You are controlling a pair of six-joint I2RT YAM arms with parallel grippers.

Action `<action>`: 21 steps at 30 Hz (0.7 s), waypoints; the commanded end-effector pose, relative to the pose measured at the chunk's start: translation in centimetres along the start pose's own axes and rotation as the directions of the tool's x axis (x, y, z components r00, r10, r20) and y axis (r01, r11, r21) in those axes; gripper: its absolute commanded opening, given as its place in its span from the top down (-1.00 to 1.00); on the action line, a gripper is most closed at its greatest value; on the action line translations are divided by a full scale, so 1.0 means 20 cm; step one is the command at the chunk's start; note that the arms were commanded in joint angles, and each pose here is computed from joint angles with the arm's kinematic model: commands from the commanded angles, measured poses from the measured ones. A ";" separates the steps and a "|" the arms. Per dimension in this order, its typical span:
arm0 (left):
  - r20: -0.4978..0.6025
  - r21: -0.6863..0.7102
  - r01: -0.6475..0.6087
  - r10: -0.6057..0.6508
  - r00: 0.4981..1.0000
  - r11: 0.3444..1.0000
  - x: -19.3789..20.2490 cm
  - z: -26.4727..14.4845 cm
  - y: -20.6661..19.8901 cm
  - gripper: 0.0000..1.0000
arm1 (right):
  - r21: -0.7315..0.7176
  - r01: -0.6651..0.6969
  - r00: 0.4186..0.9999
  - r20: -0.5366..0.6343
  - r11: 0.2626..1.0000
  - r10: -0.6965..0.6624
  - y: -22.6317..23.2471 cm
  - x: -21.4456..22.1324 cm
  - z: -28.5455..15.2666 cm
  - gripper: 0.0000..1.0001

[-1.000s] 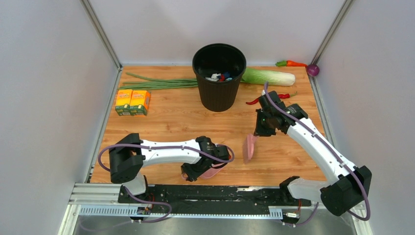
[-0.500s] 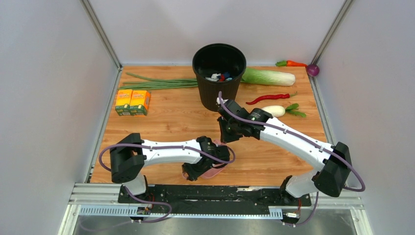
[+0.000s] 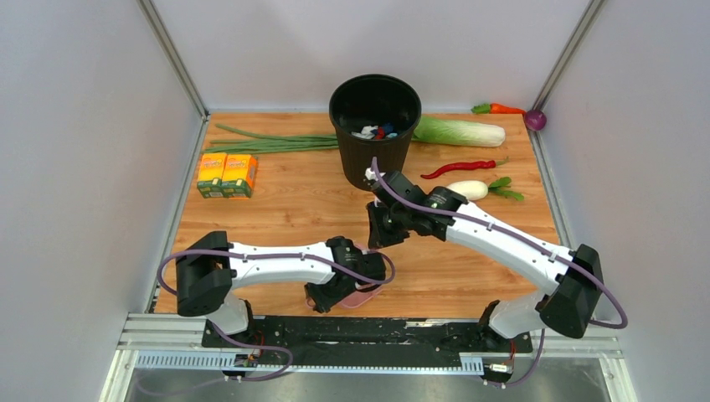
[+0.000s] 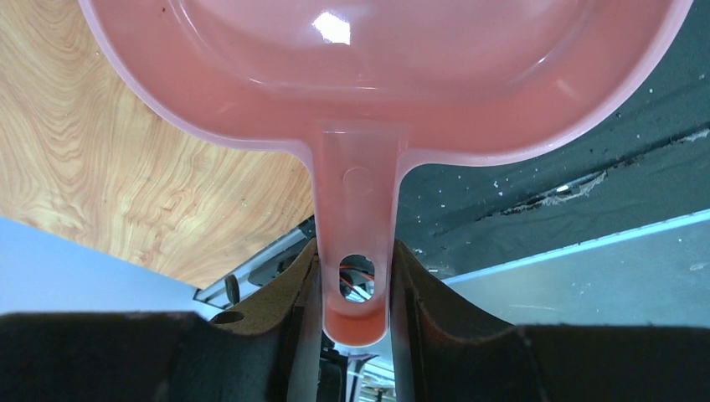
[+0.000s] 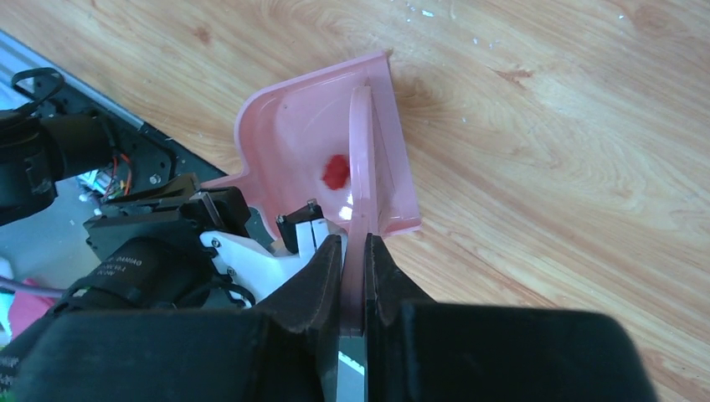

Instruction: Sweep away the paper scraps from the table

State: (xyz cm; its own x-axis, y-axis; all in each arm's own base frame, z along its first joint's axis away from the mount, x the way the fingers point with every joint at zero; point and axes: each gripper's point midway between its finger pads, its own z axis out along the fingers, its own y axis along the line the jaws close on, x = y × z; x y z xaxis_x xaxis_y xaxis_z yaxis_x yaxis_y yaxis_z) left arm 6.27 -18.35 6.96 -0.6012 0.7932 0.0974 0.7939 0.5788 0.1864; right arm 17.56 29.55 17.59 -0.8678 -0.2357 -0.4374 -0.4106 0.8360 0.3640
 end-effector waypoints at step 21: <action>0.210 0.031 0.090 -0.095 0.973 0.995 -0.10 -0.08 0.02 1.00 | 0.008 -0.194 0.924 0.336 0.981 0.180 -0.17 -0.05 -0.69 1.00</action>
State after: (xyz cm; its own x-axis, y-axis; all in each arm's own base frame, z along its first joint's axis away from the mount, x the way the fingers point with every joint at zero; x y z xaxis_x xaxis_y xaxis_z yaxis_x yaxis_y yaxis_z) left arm 6.90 -19.36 8.47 -0.6182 0.7835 -0.0623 0.7680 0.6190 0.1642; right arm 14.26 23.04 25.42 -0.8324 -0.0239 -0.5537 -0.3452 0.8040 0.4841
